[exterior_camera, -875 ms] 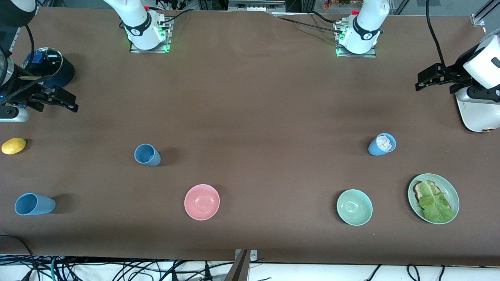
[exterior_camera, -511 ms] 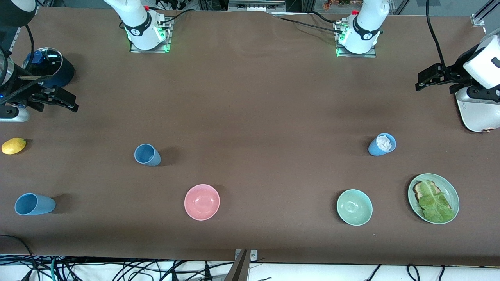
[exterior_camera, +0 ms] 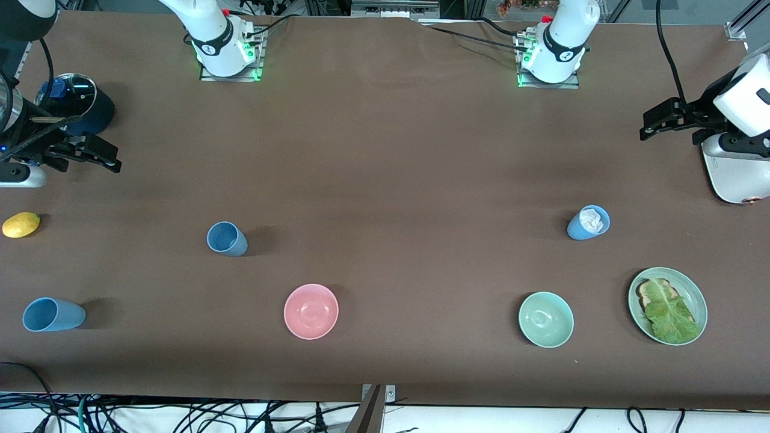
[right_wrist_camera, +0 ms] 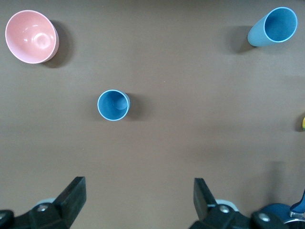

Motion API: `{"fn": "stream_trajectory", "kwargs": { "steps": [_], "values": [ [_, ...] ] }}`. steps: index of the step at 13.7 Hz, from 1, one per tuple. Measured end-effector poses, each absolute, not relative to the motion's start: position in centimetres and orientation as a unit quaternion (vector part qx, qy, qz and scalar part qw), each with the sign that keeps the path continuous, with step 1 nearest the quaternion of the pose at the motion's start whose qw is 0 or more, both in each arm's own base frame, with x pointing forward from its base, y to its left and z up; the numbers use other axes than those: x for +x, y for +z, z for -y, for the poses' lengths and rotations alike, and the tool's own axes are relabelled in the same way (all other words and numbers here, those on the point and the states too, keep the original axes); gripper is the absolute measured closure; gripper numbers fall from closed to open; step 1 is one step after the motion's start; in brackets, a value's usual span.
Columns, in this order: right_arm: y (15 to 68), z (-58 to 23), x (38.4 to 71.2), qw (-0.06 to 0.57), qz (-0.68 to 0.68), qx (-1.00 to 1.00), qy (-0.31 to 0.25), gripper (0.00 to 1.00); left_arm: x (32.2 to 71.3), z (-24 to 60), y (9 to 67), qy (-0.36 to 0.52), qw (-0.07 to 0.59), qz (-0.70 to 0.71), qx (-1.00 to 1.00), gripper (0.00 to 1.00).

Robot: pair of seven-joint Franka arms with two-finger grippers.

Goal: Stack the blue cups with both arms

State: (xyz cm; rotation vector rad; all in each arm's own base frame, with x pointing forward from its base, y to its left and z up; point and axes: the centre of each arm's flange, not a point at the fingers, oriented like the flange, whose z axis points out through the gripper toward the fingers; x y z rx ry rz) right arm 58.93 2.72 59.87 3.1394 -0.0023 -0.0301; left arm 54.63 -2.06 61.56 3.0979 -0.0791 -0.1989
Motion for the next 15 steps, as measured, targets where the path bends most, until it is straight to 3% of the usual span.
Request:
{"fn": "stream_trajectory", "kwargs": {
  "steps": [15],
  "values": [
    [59.52, -2.96, 58.56, 0.002, -0.006, 1.0, -0.027, 0.0, 54.71, 2.06, 61.4, -0.065, 0.018, 0.026, 0.997, 0.0]
  ]
}}
